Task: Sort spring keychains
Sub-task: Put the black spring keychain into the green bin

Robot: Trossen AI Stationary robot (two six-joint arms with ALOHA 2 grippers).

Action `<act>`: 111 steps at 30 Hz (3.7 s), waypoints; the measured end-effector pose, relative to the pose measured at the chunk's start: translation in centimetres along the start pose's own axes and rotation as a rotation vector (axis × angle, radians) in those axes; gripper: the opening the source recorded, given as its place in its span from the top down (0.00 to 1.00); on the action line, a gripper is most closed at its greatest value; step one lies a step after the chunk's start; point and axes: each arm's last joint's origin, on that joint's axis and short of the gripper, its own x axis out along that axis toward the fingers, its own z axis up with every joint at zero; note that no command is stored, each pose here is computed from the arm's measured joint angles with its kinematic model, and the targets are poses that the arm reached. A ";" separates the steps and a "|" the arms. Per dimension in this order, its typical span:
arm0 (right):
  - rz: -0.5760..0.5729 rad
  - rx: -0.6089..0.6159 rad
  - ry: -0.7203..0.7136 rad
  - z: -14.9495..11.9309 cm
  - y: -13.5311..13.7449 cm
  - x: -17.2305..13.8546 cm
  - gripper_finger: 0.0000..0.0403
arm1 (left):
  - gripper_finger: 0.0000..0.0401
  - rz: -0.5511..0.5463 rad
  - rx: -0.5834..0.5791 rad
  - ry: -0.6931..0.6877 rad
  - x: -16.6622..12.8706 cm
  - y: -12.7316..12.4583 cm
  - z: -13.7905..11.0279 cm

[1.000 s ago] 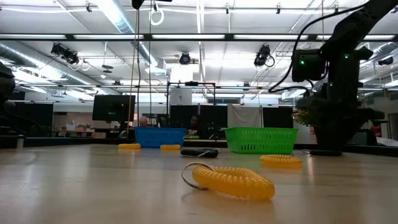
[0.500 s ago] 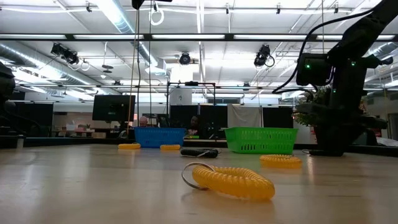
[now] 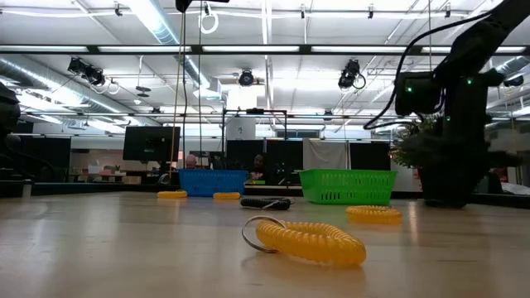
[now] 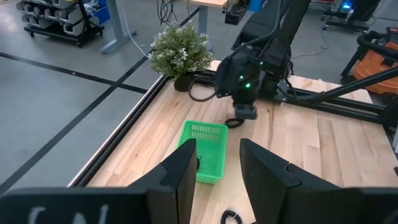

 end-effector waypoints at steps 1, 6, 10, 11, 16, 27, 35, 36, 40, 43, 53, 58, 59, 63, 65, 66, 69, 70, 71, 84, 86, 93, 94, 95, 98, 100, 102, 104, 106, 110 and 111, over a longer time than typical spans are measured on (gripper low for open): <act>0.015 -0.015 -0.011 0.1 0.4 -0.6 0.99 | 0.69 0.000 0.001 0.000 0.0 0.0 0.0; 0.060 -0.080 -0.052 -0.3 1.8 -4.3 1.00 | 0.69 0.002 0.002 -0.001 0.0 0.0 0.0; 0.166 -0.118 -0.159 -0.6 2.9 -8.4 1.00 | 0.69 0.002 0.003 -0.001 0.0 0.0 0.0; 0.197 -0.131 -0.183 -0.7 3.1 -9.4 1.00 | 0.69 0.001 0.003 -0.002 0.0 0.0 0.0; 0.437 -0.222 -0.357 -1.1 4.4 -15.2 1.00 | 0.69 -0.023 0.019 -0.047 0.0 -0.1 0.5; 1.256 -0.666 -0.908 -4.1 6.9 -26.8 1.00 | 0.69 -0.130 0.097 -0.225 -0.3 -0.6 2.2; 1.337 -0.758 -1.066 -4.8 7.0 -28.2 1.00 | 0.69 -0.131 0.097 -0.224 -0.3 -0.6 2.2; 1.336 -0.758 -1.063 -4.7 7.2 -28.1 1.00 | 0.69 -0.131 0.097 -0.224 -0.3 -0.6 2.2; 1.297 -0.704 -0.999 -4.1 9.0 -28.5 1.00 | 0.69 -0.128 0.096 -0.224 -0.3 -0.6 2.2; 1.237 -0.716 -0.972 -3.3 11.2 -30.1 1.00 | 0.69 -0.128 0.096 -0.224 -0.3 -0.6 2.2; 0.867 -0.790 -0.746 -1.3 16.5 -29.5 1.00 | 0.69 -0.131 0.071 -0.223 -0.3 -0.5 2.2; 0.619 -0.640 -0.612 0.8 16.6 -26.1 1.00 | 0.69 -0.133 0.045 -0.223 -0.4 -0.5 2.2; 0.579 -0.577 -0.572 1.4 16.5 -25.4 1.00 | 0.69 -0.133 0.045 -0.223 -0.4 -0.5 2.2; 0.467 -0.369 -0.491 3.5 16.3 -23.3 1.00 | 0.69 -0.133 0.045 -0.223 -0.4 -0.5 2.2; 0.424 -0.343 -0.463 4.1 16.3 -22.4 1.00 | 0.69 -0.127 0.045 -0.223 -0.4 -0.5 2.2; 0.387 -0.328 -0.433 4.4 16.3 -21.7 1.00 | 0.69 -0.122 0.045 -0.224 -0.4 -0.5 2.2; 0.255 -0.310 -0.345 5.2 16.4 -19.4 1.00 | 0.69 -0.108 0.051 -0.224 -0.4 -0.4 2.2; 0.209 -0.311 -0.314 5.5 16.4 -18.6 1.00 | 0.69 -0.102 0.051 -0.225 -0.4 -0.4 2.2; 0.166 -0.316 -0.285 5.8 16.5 -17.8 1.00 | 0.69 -0.096 0.051 -0.226 -0.4 -0.4 2.2; -0.107 -0.362 -0.020 8.2 18.0 -9.1 1.00 | 0.69 -0.085 0.053 -0.210 -0.4 -0.4 2.1; -0.118 -0.361 -0.011 8.3 18.1 -8.6 1.00 | 0.69 -0.085 0.054 -0.201 -0.4 -0.4 2.0; -0.183 -0.333 0.059 8.2 16.6 -6.0 1.00 | 0.69 -0.082 0.061 -0.161 -0.3 -0.3 1.6; -0.192 -0.330 0.075 8.1 16.3 -5.5 1.00 | 0.69 -0.081 0.062 -0.157 -0.3 -0.3 1.6; -0.199 -0.327 0.085 8.0 16.0 -5.0 1.00 | 0.69 -0.081 0.062 -0.153 -0.3 -0.3 1.5; -0.198 -0.302 0.091 8.1 15.3 -3.4 1.00 | 0.69 -0.081 0.063 -0.151 -0.3 -0.3 1.5; -0.190 -0.283 0.085 8.3 15.0 -2.8 1.00 | 0.69 -0.081 0.063 -0.151 -0.3 -0.3 1.5; -0.184 -0.275 0.078 8.4 14.8 -2.4 1.00 | 0.69 -0.081 0.063 -0.151 -0.3 -0.3 1.5; -0.180 -0.263 0.073 8.6 14.6 -2.2 0.99 | 0.69 -0.081 0.064 -0.152 -0.3 -0.3 1.5; -0.179 -0.246 0.069 8.7 14.5 -2.1 0.96 | 0.69 -0.080 0.076 -0.152 -0.3 -0.3 1.5; -0.180 -0.241 0.069 8.7 14.5 -2.1 0.84 | 0.69 -0.080 0.078 -0.152 -0.3 -0.3 1.5; -0.180 -0.243 0.071 8.7 14.5 -2.1 0.81 | 0.69 -0.080 0.078 -0.152 -0.3 -0.3 1.5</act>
